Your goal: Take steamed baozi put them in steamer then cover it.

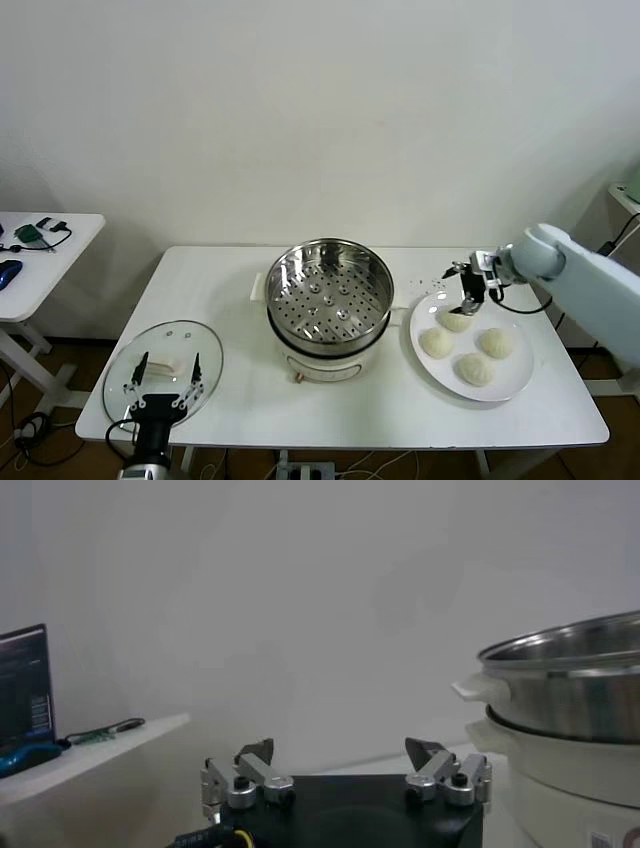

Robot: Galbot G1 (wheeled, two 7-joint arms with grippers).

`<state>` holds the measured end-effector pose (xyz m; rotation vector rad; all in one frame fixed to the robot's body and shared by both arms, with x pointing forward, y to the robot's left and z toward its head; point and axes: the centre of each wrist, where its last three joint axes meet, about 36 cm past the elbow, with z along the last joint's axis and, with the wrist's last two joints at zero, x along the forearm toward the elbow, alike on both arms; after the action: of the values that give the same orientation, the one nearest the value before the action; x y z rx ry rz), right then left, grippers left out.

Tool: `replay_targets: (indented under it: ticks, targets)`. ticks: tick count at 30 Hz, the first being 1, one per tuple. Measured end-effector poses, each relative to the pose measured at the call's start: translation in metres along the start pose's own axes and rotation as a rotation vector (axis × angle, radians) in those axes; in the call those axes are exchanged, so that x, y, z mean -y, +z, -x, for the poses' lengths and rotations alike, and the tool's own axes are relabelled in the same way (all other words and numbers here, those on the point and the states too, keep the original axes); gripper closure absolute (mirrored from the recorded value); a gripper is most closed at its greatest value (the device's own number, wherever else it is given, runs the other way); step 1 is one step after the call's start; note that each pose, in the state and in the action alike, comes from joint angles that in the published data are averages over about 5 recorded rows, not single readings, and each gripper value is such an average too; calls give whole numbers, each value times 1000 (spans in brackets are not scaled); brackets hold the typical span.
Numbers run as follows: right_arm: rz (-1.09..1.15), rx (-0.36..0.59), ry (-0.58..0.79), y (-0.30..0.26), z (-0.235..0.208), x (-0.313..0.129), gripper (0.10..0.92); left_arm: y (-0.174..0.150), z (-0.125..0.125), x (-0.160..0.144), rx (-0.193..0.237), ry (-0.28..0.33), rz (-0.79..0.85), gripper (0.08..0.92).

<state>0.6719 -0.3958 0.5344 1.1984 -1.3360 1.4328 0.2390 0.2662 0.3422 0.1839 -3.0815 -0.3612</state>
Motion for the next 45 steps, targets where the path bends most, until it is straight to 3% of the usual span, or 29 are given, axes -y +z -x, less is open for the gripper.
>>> replay_targets:
  ticks: [9,36,45]
  targets:
    - [-14,-58,-47,-12,17,17,200,-1,-1,-4,-8,-16,4,177]
    - [-27,-72,-114,-35,90,17,200,4,-8,-10,-58,-37,19,177]
    - [-28,-74,-114,-34,93,21,290,6,-11,-9,-64,-34,19,177]
